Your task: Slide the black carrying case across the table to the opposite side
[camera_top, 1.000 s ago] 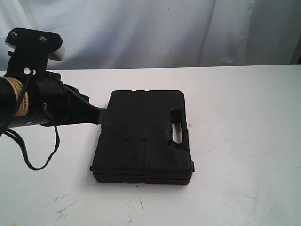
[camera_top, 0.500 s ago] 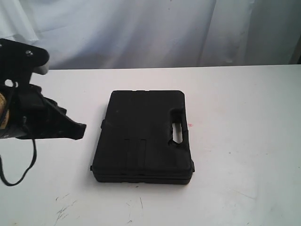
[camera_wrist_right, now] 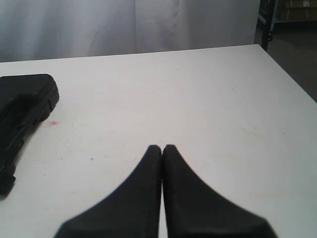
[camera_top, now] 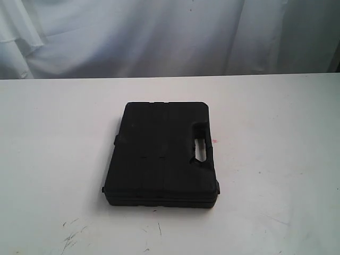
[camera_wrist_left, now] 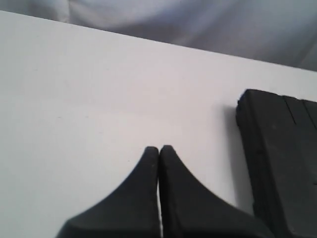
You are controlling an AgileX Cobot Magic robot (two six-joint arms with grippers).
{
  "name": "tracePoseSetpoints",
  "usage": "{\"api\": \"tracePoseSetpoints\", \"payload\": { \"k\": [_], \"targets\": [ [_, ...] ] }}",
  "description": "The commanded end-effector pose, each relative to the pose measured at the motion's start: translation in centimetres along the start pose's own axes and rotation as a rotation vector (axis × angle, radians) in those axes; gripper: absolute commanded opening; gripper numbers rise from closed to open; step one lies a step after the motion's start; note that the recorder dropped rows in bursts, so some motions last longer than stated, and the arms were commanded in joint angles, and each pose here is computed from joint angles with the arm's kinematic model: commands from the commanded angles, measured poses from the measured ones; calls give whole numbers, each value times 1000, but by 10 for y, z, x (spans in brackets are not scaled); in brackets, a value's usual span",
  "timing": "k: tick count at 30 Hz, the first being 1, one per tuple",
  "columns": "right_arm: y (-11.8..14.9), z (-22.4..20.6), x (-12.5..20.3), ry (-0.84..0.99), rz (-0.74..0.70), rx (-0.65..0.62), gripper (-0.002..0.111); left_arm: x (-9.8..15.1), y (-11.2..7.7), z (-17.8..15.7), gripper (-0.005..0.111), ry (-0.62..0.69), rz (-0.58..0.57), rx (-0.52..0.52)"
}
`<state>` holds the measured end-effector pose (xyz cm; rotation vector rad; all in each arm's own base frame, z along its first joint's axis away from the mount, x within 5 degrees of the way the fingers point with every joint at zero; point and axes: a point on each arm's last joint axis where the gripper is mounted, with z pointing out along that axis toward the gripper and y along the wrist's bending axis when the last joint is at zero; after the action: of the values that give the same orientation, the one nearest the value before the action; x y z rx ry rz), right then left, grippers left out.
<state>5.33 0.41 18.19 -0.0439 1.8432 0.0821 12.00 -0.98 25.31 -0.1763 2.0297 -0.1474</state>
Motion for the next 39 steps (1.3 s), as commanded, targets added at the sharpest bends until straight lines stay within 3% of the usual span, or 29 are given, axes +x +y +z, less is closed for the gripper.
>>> {"api": "tracePoseSetpoints", "payload": {
  "k": [1,8,20,24,30,35,39],
  "targets": [
    [0,0,0,-14,4,1,0,23,17,-16,0,-95,-100,-51],
    [0,0,0,-14,4,1,0,47,27,-25,0,-163,-148,-82],
    [0,0,0,-14,4,1,0,50,27,-27,0,-183,-147,-72],
    [0,0,0,-14,4,1,0,52,26,-30,0,-183,-65,-55],
    [0,0,0,-14,4,1,0,54,17,-34,0,-195,160,24],
    [0,0,0,-14,4,1,0,59,19,-32,0,-195,175,11],
    [0,0,0,-14,4,1,0,79,23,-26,0,-203,89,21]
  ]
}}
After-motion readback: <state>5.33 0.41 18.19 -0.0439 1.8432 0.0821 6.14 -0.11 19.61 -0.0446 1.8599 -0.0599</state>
